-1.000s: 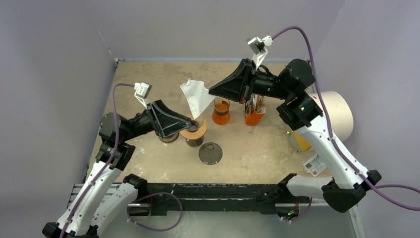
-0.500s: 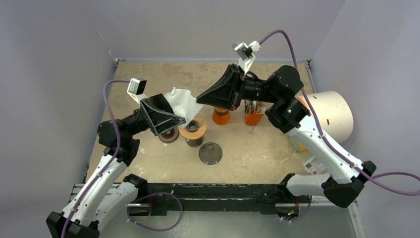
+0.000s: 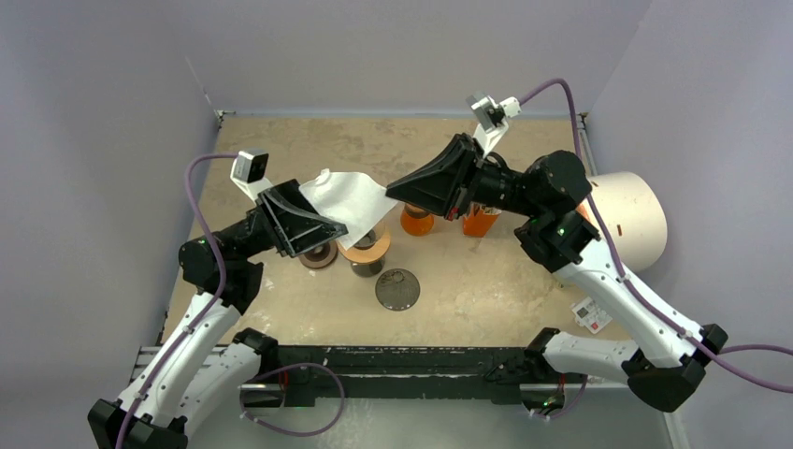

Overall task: Place the coffee filter in the dripper
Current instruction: Pick up the coffee filter from the coffee filter holder.

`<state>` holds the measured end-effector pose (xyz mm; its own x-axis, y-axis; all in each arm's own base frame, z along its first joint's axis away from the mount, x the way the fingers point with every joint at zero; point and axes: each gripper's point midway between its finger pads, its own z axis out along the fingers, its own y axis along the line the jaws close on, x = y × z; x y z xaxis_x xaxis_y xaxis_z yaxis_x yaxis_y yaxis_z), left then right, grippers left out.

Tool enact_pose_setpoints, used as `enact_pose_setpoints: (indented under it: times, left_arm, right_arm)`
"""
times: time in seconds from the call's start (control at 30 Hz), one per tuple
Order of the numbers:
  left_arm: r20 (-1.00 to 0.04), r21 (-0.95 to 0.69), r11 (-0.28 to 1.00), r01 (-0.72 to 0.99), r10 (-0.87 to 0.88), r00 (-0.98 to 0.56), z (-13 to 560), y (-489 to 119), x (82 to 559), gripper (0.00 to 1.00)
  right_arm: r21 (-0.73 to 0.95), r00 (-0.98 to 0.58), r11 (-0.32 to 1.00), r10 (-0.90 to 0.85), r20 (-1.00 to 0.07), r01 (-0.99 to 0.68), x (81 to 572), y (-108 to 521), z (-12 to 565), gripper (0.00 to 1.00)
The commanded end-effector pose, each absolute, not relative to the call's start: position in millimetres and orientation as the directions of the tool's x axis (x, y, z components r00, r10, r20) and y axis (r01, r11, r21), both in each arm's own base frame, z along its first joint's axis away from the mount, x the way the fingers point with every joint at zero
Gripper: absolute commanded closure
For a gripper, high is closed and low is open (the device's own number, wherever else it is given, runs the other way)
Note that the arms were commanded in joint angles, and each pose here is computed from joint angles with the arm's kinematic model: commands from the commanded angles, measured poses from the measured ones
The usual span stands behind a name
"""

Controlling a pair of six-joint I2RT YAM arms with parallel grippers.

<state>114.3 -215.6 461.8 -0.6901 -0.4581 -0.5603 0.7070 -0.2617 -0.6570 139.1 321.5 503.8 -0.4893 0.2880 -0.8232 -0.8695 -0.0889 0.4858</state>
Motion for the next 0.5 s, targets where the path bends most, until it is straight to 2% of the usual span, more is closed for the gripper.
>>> enact_pose_setpoints:
  times: [0.0, 0.27, 0.47]
  left_arm:
    - [-0.581, -0.623, -0.27, 0.734, -0.469, -0.665, 465.3, -212.6, 108.1, 0.62]
    - [-0.582, -0.649, -0.222, 0.727, -0.471, -0.663, 459.4, -216.2, 118.6, 0.61]
    - [-0.588, -0.649, -0.21, 0.731, -0.47, -0.658, 460.0, -217.9, 122.6, 0.65]
  right_arm:
    - [0.419, -0.42, -0.092, 0.393, -0.818, -0.903, 133.8, 308.5, 527.9, 1.0]
    - [0.422, -0.425, -0.104, 0.406, -0.809, -0.901, 132.8, 310.7, 527.8, 1.0]
    - [0.425, -0.427, -0.1, 0.404, -0.809, -0.9, 134.8, 315.5, 523.8, 1.0]
